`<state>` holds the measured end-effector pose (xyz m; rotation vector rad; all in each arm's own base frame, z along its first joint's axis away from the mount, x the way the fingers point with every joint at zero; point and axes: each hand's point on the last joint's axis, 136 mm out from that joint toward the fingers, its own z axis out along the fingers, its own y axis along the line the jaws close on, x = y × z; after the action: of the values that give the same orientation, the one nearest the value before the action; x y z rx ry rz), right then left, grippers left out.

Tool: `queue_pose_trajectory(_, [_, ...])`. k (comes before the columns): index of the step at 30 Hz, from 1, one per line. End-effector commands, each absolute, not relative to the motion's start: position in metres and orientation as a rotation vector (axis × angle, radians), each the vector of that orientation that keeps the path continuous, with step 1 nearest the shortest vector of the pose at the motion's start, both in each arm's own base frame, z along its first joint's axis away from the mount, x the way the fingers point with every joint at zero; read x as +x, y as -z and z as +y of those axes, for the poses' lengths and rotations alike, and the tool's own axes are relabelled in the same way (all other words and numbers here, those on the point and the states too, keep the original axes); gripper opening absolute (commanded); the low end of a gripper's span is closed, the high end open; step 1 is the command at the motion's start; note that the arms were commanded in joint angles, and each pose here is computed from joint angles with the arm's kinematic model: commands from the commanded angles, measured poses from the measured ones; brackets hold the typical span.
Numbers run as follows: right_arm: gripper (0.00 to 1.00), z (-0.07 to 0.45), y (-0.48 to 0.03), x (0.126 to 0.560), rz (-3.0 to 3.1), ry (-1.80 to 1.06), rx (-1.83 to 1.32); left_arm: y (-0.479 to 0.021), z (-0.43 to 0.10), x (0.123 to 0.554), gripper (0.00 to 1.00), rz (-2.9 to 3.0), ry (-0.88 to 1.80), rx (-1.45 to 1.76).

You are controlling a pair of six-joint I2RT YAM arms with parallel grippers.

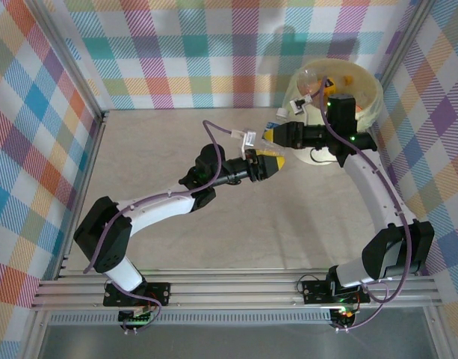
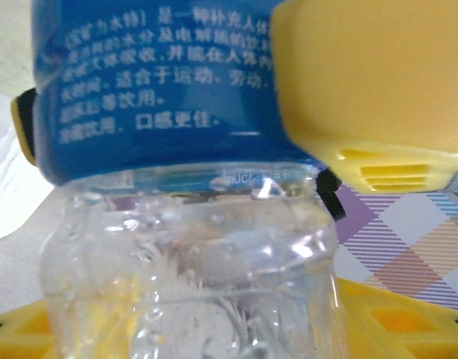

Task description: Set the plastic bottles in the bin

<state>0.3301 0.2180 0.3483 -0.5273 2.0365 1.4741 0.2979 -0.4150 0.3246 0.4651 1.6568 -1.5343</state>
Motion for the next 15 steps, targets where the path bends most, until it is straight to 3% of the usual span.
queue_pose_trajectory(1, [0.52, 0.221, -0.36, 0.327, 2.002, -1.479, -0.595, -0.33, -0.414, 0.312, 0.34, 1.65, 1.511, 0.422])
queue_pose_trajectory(5, [0.42, 0.222, -0.363, 0.329, 2.001, -1.471, -0.599, -0.324, -0.411, 0.316, 0.35, 1.677, 1.491, 0.399])
queue_pose_trajectory(9, [0.41, 0.22, -0.363, 0.334, 2.012, -1.43, -0.584, -0.318, -0.407, 0.319, 0.41, 1.706, 1.471, 0.376])
queue_pose_trajectory(15, [0.4, 0.208, -0.361, 0.354, 2.043, -1.331, -0.466, -0.311, -0.399, 0.325, 0.84, 1.749, 1.431, 0.34])
